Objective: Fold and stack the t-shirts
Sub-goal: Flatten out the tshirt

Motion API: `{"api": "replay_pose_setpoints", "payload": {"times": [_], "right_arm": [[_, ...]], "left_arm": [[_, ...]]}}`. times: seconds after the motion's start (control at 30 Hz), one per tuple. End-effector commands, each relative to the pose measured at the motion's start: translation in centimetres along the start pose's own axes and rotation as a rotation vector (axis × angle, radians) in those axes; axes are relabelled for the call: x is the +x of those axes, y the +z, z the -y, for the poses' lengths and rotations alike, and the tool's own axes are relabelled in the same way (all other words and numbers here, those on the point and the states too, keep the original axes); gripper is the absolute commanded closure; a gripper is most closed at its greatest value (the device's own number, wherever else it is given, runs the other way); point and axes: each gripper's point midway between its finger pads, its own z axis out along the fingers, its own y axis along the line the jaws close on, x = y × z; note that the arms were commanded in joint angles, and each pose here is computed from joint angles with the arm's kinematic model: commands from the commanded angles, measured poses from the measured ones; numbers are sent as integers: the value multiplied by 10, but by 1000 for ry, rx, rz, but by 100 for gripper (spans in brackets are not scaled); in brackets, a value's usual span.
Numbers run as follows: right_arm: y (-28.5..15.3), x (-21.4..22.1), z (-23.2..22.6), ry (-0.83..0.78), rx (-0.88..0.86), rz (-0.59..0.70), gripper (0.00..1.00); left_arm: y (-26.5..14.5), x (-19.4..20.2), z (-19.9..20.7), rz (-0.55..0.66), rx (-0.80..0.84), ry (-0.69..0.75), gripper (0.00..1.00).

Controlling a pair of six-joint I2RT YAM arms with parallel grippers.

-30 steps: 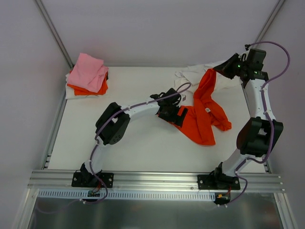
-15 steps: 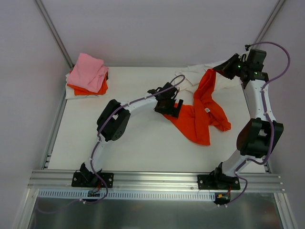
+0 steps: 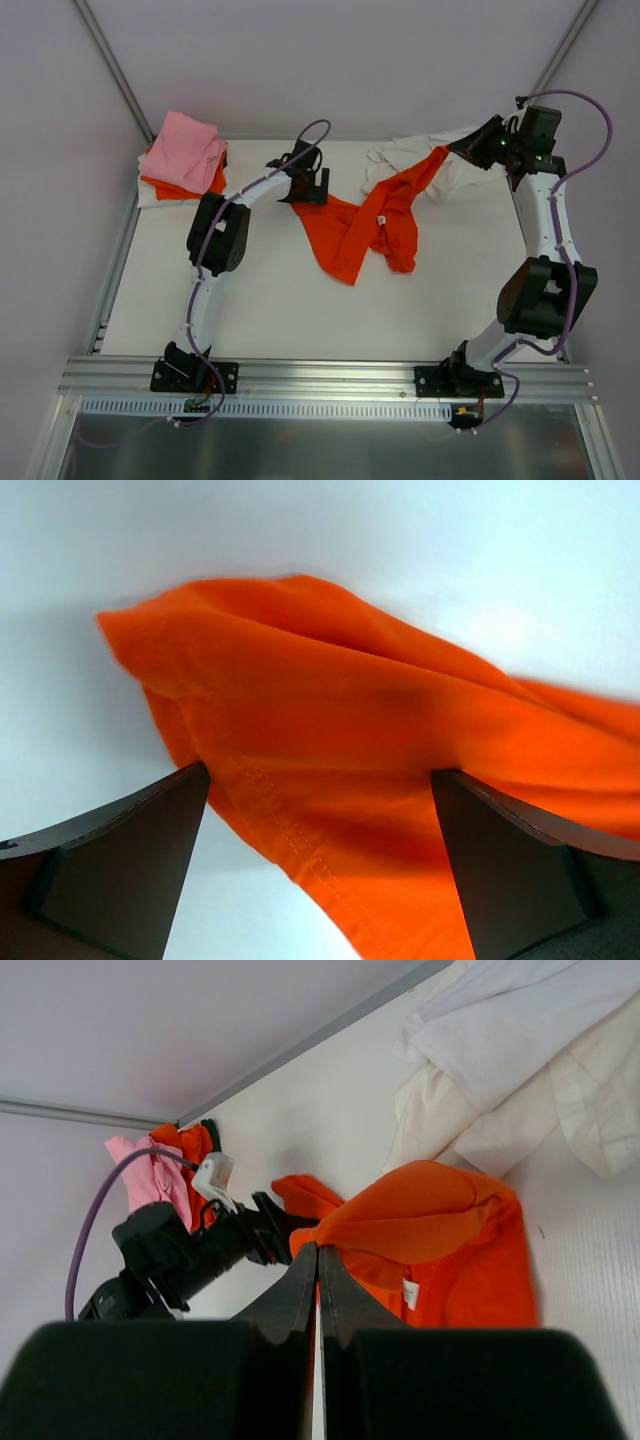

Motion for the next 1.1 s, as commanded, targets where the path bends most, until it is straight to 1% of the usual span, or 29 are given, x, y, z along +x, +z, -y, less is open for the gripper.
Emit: {"api": "replay_pose_setpoints", "payload": {"times": [0.0, 0.07, 0.13, 0.17, 0.2, 0.23, 0.27, 0.3, 0.33, 0.37, 0.4, 0.43, 0.47, 0.5, 0.53, 0.57, 0.6, 0.7, 0.73, 0.8, 0.83, 0.9, 0.93, 1.03, 1.07], "right_arm": [[-21, -2, -27, -42, -62, 29, 100], [-22, -1, -27, -41, -61, 28, 100], [-24, 1, -28, -43, -63, 26, 100], [-25, 1, -29, -41, -65, 26, 100], [-24, 3, -27, -38, -62, 22, 100], [-26, 4, -29, -42, -67, 23, 100], [-26, 5, -27, -41, -63, 20, 100], [-26, 8, -26, -38, -60, 16, 100], [-28, 9, -26, -43, -63, 18, 100], [-29, 11, -26, -42, -60, 17, 100], [-29, 13, -24, -40, -57, 14, 100], [-29, 16, -21, -36, -52, 8, 100], [-31, 17, -22, -38, -53, 10, 100], [-32, 18, -22, -37, -54, 8, 100], [-32, 21, -21, -35, -51, 5, 100], [-33, 21, -22, -35, -52, 8, 100], [-34, 22, -21, -36, -51, 7, 100], [-36, 22, -22, -38, -50, 11, 100], [-36, 23, -22, -35, -49, 10, 100], [-36, 22, -23, -37, -53, 17, 100], [-36, 23, -23, -32, -52, 14, 100], [-36, 22, -24, -32, -56, 16, 100], [-36, 22, -24, -29, -57, 15, 100], [-35, 22, -27, -30, -61, 17, 100], [-35, 22, -28, -30, -63, 17, 100]], "left_arm": [[6, -24, -56, 27, -104, -40, 3], [-1, -39, -74, 52, -116, -73, 3], [-24, -57, -73, 95, -84, -77, 3], [-32, -58, -68, 98, -47, -77, 3], [-58, -74, -60, 149, -8, -78, 3], [-72, -79, -54, 168, 19, -85, 3], [-81, -73, -50, 167, 37, -82, 3], [-113, -85, -34, 223, 87, -57, 3], [-126, -84, -29, 236, 96, -38, 3], [-153, -86, -22, 269, 115, -28, 3], [-165, -81, -8, 273, 142, -3, 3], [-172, -69, -3, 267, 149, 27, 3], [-197, -70, 6, 306, 178, 47, 3], [-207, -63, 15, 310, 205, 73, 3], [-211, -42, 30, 280, 232, 121, 3], [-228, -36, 37, 294, 256, 142, 3], [-228, -11, 48, 245, 274, 171, 3], [-239, 24, 59, 170, 306, 202, 3], [-233, 48, 59, 114, 291, 237, 3], [-224, 65, 50, 77, 253, 251, 3], [-214, 80, 42, 40, 207, 277, 4], [-201, 93, 32, -4, 160, 320, 4], [-189, 105, 23, -58, 101, 340, 4], [-173, 120, 23, -135, 92, 349, 4], [-172, 123, 31, -146, 130, 340, 4]]}}
